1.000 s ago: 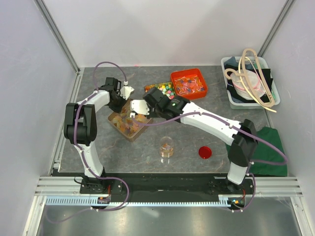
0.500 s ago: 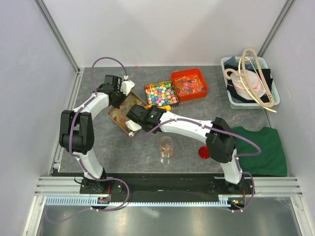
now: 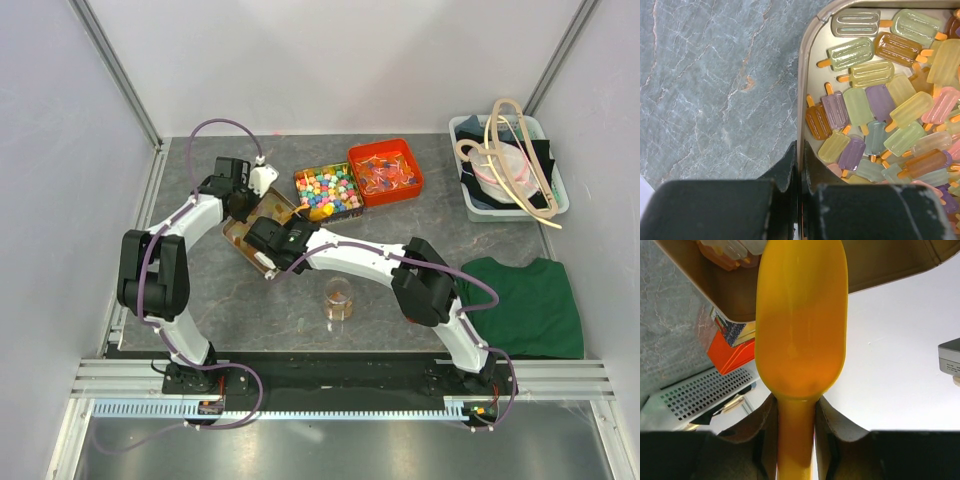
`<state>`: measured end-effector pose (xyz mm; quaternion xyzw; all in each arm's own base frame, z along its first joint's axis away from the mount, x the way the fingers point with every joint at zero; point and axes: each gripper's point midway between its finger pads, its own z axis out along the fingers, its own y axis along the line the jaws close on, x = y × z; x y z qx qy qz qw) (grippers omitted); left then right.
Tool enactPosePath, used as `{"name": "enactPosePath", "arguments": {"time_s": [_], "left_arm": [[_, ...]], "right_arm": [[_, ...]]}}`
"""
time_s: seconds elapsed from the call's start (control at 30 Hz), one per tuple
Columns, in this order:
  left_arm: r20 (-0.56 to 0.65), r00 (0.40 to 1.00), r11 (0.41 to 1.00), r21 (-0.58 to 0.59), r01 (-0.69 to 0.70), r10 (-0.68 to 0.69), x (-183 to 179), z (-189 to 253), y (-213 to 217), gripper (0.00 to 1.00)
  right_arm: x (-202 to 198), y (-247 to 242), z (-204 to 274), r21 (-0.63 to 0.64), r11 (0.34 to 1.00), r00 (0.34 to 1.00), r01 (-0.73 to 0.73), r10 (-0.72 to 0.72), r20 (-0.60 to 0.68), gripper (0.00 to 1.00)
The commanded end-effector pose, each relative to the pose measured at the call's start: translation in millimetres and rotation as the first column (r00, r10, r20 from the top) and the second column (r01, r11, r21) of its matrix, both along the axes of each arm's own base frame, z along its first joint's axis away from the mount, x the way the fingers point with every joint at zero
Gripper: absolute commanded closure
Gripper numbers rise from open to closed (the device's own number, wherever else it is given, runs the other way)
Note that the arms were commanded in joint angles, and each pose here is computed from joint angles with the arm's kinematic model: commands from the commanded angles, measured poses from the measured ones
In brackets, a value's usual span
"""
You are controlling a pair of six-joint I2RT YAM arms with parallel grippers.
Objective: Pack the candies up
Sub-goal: Pick up the storage box at the center of the board, then scoop the fake candies from the storage box.
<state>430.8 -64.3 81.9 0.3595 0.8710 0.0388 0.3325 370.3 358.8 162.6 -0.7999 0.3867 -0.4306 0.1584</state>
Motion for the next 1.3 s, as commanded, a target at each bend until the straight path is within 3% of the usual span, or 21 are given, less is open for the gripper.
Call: {"name": "enactPosePath", "arguments": {"time_s": [0.0, 0.17, 0.3, 0.67, 0.8, 0.97, 1.13, 1.27], "left_arm": [[0.152, 0.986, 0.994, -0.078, 0.081, -0.069, 16, 46, -24, 0.98], [0.156, 0.985, 0.993, -0.081, 0.091, -0.078, 15, 48, -27, 0.98], [0.158, 0.984, 0.992, -0.087, 0.093, -0.079, 15, 49, -29, 0.98], [0.145, 0.986, 0.989, -0.105, 0.103, -0.087, 10, 45, -33, 0.98], [0.139, 0.986, 0.988, -0.112, 0.104, -0.088, 9, 43, -35, 0.98], [0.134, 0.987, 0.987, -0.121, 0.106, -0.09, 8, 42, -36, 0.98], [0.128, 0.988, 0.987, -0.125, 0.102, -0.086, 6, 40, -36, 0.98], [0.119, 0.989, 0.986, -0.13, 0.1, -0.085, 4, 37, -37, 0.98]], "right_arm": [[-3, -9, 1, -0.12, 0.993, 1.0, -0.008, 0.008, -0.006, 1.0], [-20, -15, -8, -0.161, 0.986, 0.995, -0.042, 0.026, -0.101, 1.0], [-7, -5, 14, -0.148, 0.989, 0.999, -0.012, 0.017, 0.033, 1.0], [7, -6, 26, -0.152, 0.988, 0.992, 0.02, -0.002, 0.123, 1.0], [-9, -7, 9, -0.15, 0.989, 0.999, -0.019, 0.024, 0.031, 1.0], [-43, 17, -10, -0.038, 0.998, 0.989, -0.054, 0.048, -0.142, 1.0], [-64, 43, -7, 0.074, 0.992, 0.975, -0.098, 0.111, -0.192, 1.0], [-63, 45, -3, 0.076, 0.993, 0.979, -0.093, 0.105, -0.176, 1.0]]}}
